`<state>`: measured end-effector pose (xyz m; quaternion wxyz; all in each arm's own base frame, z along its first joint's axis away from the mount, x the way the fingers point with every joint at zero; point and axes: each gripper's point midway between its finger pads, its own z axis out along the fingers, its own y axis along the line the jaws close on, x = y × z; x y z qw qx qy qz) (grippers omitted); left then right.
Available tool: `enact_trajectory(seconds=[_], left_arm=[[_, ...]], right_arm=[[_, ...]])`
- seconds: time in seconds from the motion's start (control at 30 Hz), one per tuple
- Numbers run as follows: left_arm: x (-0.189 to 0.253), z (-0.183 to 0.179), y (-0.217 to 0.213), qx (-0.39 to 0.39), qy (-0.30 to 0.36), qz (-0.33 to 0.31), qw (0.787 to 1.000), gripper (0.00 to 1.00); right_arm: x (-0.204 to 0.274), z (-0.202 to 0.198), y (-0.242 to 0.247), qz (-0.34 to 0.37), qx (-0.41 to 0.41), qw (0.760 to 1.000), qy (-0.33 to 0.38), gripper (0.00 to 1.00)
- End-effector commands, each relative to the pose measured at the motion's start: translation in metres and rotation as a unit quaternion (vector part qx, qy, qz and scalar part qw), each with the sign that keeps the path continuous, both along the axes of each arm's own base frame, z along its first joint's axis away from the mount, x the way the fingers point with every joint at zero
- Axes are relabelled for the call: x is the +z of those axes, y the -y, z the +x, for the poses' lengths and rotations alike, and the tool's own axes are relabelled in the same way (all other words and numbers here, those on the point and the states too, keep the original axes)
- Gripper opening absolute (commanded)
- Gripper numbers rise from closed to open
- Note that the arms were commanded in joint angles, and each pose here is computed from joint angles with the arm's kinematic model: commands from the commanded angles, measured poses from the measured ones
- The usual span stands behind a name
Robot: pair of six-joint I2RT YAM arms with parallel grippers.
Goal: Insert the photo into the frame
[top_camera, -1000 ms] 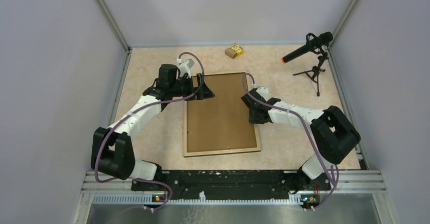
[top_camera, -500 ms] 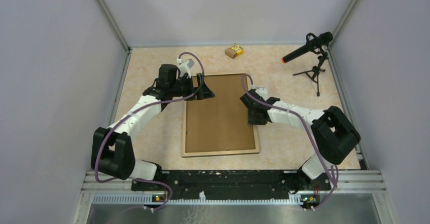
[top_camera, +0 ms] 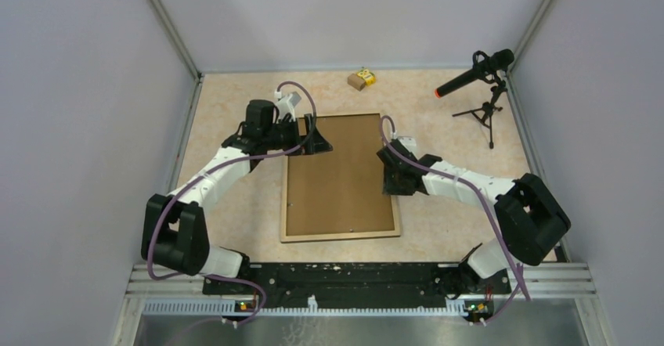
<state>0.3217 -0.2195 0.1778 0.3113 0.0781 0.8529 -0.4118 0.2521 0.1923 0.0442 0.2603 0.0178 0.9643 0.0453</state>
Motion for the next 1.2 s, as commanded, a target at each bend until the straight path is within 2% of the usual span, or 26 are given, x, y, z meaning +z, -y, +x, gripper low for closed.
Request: enact_trajectory(seconds=[0.0,0.23,0.53,0.6,0.67,0.73,1.0,1.17], left_arm=[[-0.003,0.0,0.008,-0.024,0.008,-0.015,1.0,0.98],[-0.01,-0.012,0.027,-0.076,0.008,-0.021,0.997,0.98],[-0.024,-0.033,0.059,-0.149,0.022,0.004,0.989,0.98],[-0.026,-0.041,0.068,-0.161,0.031,0.02,0.986,0.98],[-0.028,-0.049,0.076,-0.164,0.036,0.033,0.985,0.99],[-0.029,-0.058,0.083,-0.16,0.033,0.039,0.986,0.98],[-0.017,-0.091,0.102,-0.109,0.006,0.019,0.994,0.98],[-0.018,-0.11,0.114,-0.113,0.037,0.054,0.991,0.98]], right_arm=[[0.004,0.013,0.0,0.024,-0.015,0.999,0.014,0.36],[-0.012,0.033,0.007,0.045,-0.005,0.999,-0.013,0.31],[-0.034,0.043,0.011,-0.001,0.016,0.999,-0.045,0.32],[-0.039,0.042,0.009,-0.003,0.016,0.998,-0.056,0.24],[-0.04,0.041,0.003,0.015,0.022,0.998,-0.058,0.08],[-0.033,0.041,-0.002,0.033,0.022,0.998,-0.051,0.0],[0.021,0.045,-0.028,0.134,-0.004,0.991,-0.014,0.0],[0.042,0.043,-0.039,0.191,-0.059,0.979,-0.03,0.0]])
